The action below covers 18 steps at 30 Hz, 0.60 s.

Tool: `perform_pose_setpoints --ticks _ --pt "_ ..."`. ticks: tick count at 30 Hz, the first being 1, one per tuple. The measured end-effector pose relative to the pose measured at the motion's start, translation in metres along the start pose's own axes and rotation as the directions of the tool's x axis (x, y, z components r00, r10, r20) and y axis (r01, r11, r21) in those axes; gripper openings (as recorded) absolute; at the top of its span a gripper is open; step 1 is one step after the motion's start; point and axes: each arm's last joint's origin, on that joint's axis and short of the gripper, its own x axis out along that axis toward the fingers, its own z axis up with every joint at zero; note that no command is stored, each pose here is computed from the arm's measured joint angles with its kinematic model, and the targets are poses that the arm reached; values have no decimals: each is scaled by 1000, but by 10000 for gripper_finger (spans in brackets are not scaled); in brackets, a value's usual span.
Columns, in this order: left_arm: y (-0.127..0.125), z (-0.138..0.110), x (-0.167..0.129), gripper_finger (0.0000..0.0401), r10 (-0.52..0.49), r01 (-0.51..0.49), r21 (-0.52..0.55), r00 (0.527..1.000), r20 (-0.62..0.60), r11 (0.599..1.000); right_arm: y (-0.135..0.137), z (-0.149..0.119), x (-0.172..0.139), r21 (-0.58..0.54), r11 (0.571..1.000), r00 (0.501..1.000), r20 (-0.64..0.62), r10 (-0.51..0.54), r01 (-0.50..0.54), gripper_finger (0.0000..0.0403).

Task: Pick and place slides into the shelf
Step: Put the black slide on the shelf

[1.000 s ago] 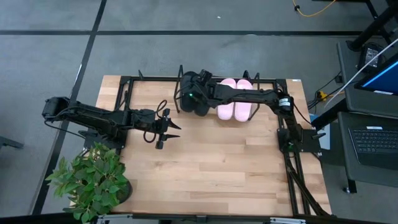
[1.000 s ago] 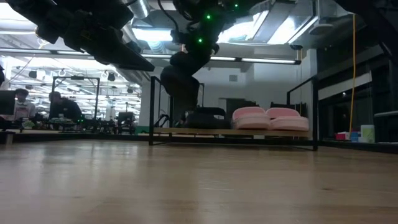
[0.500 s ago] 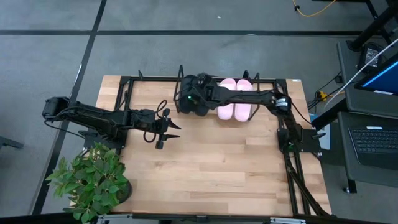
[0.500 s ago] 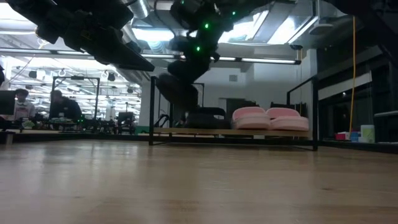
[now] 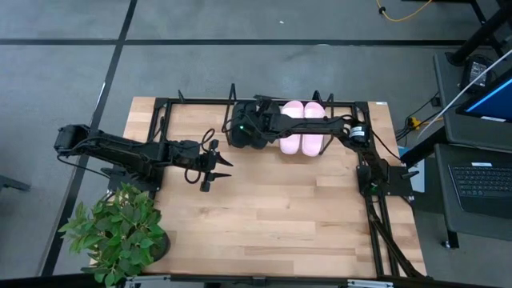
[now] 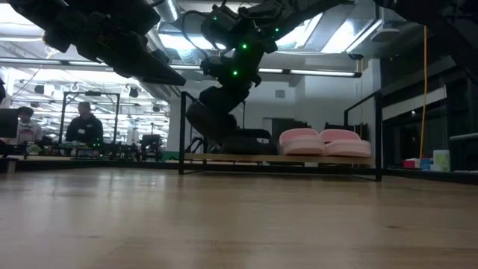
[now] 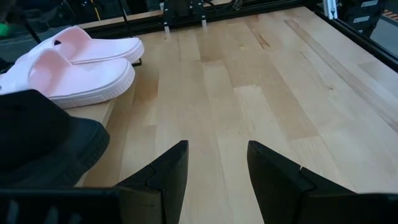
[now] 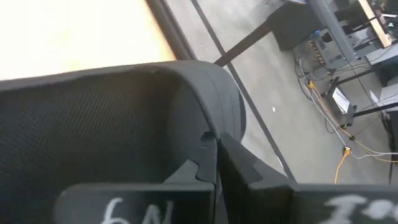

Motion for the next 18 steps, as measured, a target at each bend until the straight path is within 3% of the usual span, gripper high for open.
perform_pose_setpoints --ticks 18 --pt "0 0 0 157 0 0 0 1000 0 1000 2 -2 1 -60 998 999 -9 31 -32 6"
